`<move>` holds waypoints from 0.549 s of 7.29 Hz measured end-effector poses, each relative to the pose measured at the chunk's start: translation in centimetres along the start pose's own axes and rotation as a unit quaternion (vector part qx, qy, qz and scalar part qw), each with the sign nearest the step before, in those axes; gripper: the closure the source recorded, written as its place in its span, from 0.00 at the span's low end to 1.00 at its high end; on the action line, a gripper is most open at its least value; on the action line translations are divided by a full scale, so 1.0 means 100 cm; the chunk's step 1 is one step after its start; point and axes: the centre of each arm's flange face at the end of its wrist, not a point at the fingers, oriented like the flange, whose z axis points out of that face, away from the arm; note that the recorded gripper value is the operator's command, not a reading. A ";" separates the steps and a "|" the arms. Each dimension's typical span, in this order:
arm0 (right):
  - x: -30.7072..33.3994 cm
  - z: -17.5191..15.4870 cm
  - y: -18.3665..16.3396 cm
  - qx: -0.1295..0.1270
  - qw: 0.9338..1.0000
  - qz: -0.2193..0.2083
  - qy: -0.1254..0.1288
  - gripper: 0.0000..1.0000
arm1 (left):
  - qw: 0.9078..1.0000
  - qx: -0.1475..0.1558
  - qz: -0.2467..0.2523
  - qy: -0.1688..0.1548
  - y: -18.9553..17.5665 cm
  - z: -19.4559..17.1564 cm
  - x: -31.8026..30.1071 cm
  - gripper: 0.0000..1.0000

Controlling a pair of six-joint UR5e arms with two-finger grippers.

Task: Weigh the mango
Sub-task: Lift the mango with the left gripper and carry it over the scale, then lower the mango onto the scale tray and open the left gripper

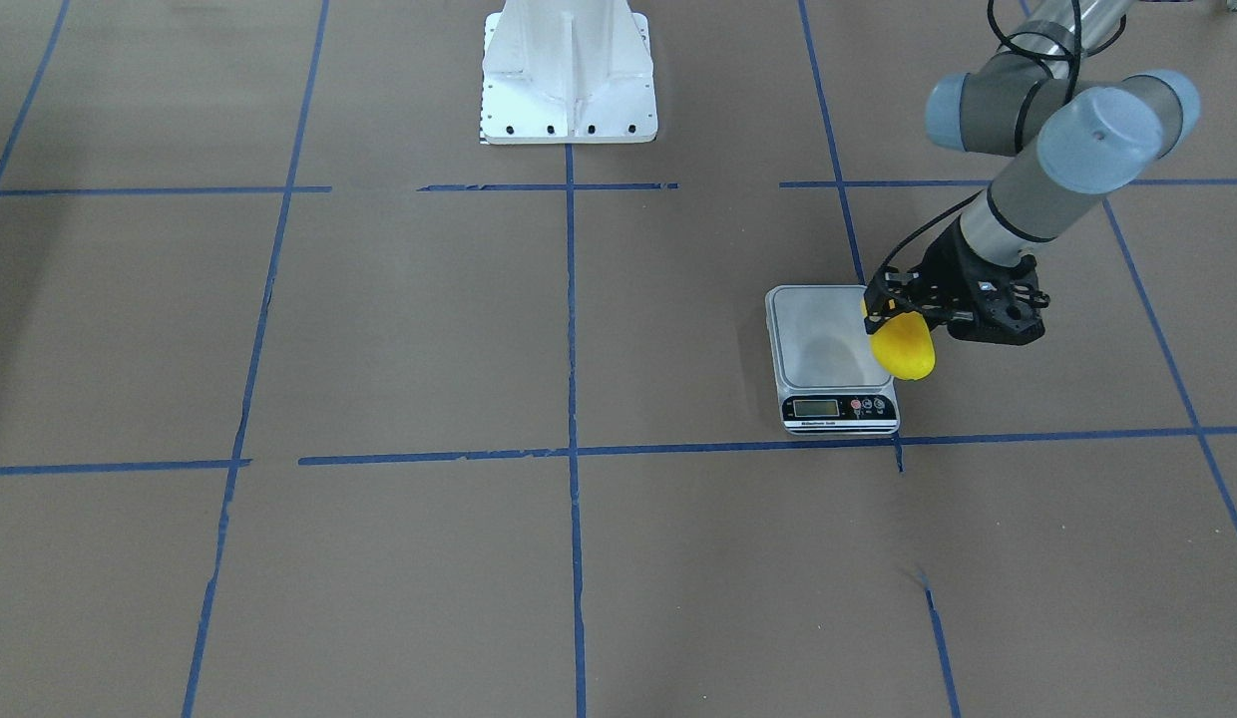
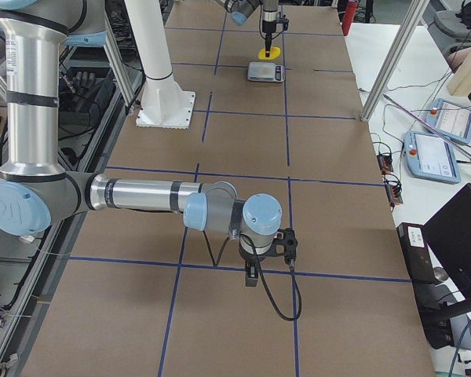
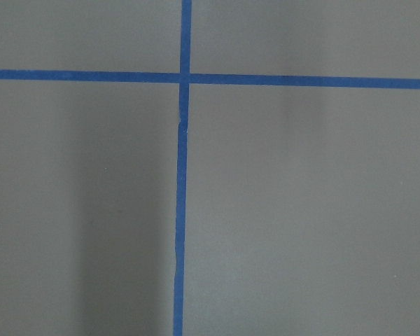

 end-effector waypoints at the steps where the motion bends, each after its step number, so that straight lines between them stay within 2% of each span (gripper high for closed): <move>1: 0.000 0.000 0.000 0.000 1.000 0.000 0.000 0.00 | 1.000 -0.004 -0.004 0.003 0.001 0.009 0.018 1.00; 2: 0.000 0.000 0.000 0.000 1.000 0.000 0.000 0.00 | 1.000 -0.011 -0.007 0.004 0.001 0.020 0.033 1.00; 3: 0.000 0.000 0.000 0.000 1.000 0.000 0.000 0.00 | 1.000 -0.017 -0.009 0.003 0.002 0.029 0.040 0.15; 4: 0.000 0.000 0.000 0.000 1.000 0.000 0.000 0.00 | 1.000 -0.020 -0.010 0.002 0.002 0.033 0.042 0.00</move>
